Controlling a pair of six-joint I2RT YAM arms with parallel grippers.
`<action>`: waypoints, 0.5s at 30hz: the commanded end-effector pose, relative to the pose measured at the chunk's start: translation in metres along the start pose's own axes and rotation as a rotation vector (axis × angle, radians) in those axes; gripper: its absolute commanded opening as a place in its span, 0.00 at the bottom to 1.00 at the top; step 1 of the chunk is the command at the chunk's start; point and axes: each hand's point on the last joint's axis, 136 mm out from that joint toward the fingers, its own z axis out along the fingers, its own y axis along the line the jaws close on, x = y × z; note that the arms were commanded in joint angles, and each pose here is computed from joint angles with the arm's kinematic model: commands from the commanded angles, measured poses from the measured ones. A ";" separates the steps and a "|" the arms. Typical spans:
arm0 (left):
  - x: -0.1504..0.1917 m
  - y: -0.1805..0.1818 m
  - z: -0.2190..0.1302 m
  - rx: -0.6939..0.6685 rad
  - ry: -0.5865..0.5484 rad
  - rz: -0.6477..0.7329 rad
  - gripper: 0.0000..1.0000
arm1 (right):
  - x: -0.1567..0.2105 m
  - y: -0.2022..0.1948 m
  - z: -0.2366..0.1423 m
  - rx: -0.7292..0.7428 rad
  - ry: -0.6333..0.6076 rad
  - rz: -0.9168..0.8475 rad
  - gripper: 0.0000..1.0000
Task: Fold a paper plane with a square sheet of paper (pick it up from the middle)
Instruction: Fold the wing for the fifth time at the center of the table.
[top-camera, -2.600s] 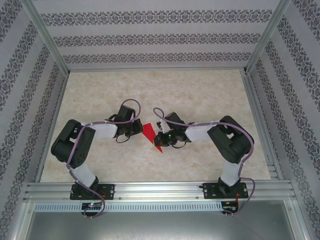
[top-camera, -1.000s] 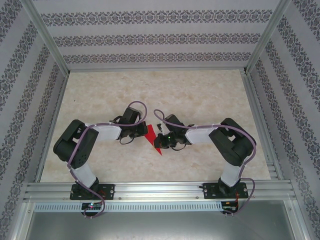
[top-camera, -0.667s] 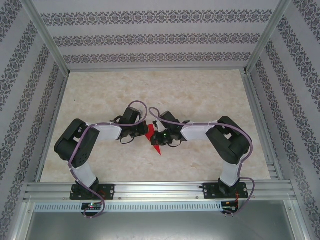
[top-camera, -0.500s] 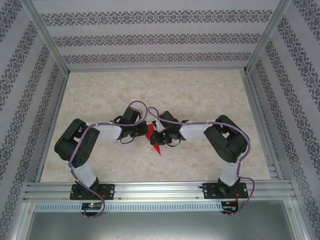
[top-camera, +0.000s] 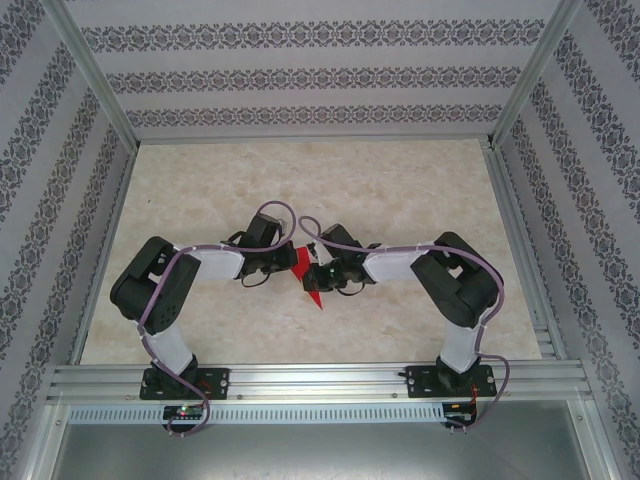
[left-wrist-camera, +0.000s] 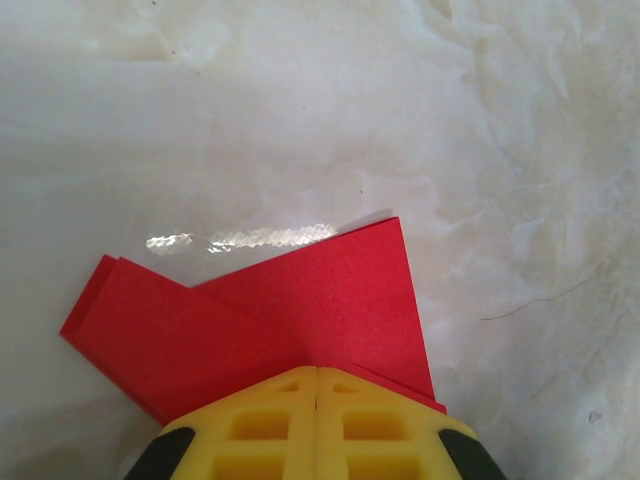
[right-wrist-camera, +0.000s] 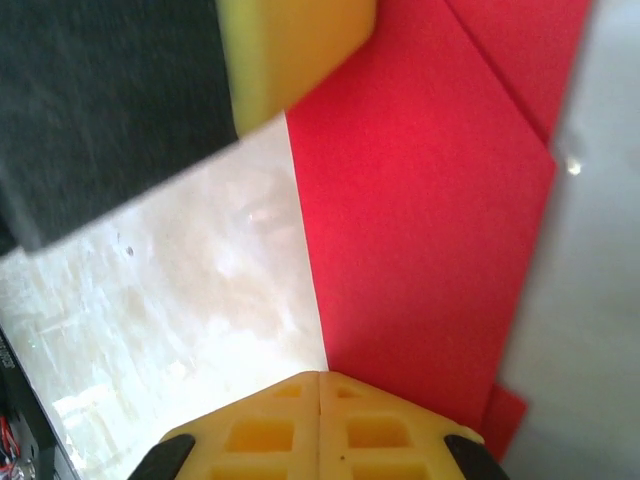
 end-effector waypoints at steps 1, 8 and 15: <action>0.026 0.047 0.011 -0.182 0.072 -0.036 0.00 | 0.053 -0.019 -0.005 0.049 0.121 0.025 0.05; 0.026 0.046 0.013 -0.179 0.079 -0.035 0.00 | 0.097 -0.032 -0.020 0.076 0.172 0.051 0.06; 0.011 0.021 0.004 -0.114 0.057 -0.019 0.05 | 0.073 -0.017 -0.044 0.063 0.052 0.017 0.08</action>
